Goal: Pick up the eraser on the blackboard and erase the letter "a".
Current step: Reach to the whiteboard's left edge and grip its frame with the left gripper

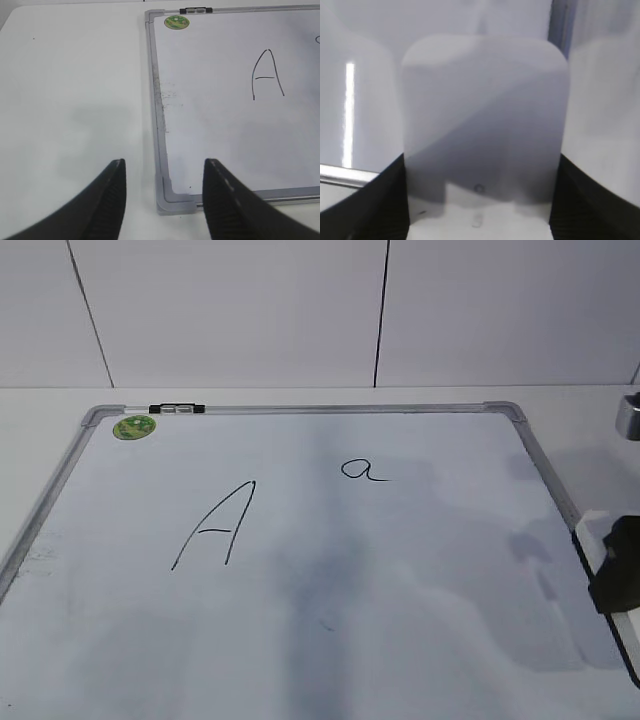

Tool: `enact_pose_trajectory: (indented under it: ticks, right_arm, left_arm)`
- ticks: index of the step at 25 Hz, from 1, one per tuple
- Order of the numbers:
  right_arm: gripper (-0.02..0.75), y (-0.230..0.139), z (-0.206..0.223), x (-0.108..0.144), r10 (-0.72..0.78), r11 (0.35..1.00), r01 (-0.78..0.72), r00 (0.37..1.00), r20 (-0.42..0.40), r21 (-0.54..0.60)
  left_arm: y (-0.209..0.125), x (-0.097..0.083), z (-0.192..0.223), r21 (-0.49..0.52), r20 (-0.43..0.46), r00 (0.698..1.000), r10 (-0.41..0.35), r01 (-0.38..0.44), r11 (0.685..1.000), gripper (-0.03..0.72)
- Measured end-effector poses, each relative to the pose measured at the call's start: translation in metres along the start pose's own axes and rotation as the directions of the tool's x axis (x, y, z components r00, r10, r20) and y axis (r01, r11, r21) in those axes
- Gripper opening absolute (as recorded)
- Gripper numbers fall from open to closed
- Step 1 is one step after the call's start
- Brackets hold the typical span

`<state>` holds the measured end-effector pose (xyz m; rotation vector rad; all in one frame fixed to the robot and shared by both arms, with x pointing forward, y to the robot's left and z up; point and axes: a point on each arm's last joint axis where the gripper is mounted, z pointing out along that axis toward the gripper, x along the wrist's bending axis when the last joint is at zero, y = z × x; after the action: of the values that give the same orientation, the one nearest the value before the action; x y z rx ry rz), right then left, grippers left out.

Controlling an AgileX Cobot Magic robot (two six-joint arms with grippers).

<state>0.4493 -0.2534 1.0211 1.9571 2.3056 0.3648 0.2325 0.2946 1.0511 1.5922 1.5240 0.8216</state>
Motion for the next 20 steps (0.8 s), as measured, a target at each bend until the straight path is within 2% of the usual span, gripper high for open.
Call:
enact_pose_trajectory:
  ticks: [4,12,20]
  right_arm:
    - [0.525,-0.0046,-0.0006,0.001,0.003,0.999,-0.002,1.0,-0.011,0.047]
    - [0.525,-0.0061,-0.0007,0.0015,-0.004,0.998,0.005,1.0,-0.017,0.064]
    - [0.525,-0.0068,-0.0008,0.0016,-0.006,0.997,0.007,1.0,-0.018,0.071]
  left_arm:
    - [0.0,0.0,0.0,0.0,0.0,1.0,0.0,0.0,1.0,0.371]
    - [0.0,0.0,0.0,0.0,0.0,1.0,0.0,0.0,1.0,0.371]
    - [0.0003,-0.0049,-0.0001,-0.002,0.054,0.998,-0.027,0.027,1.0,0.371]
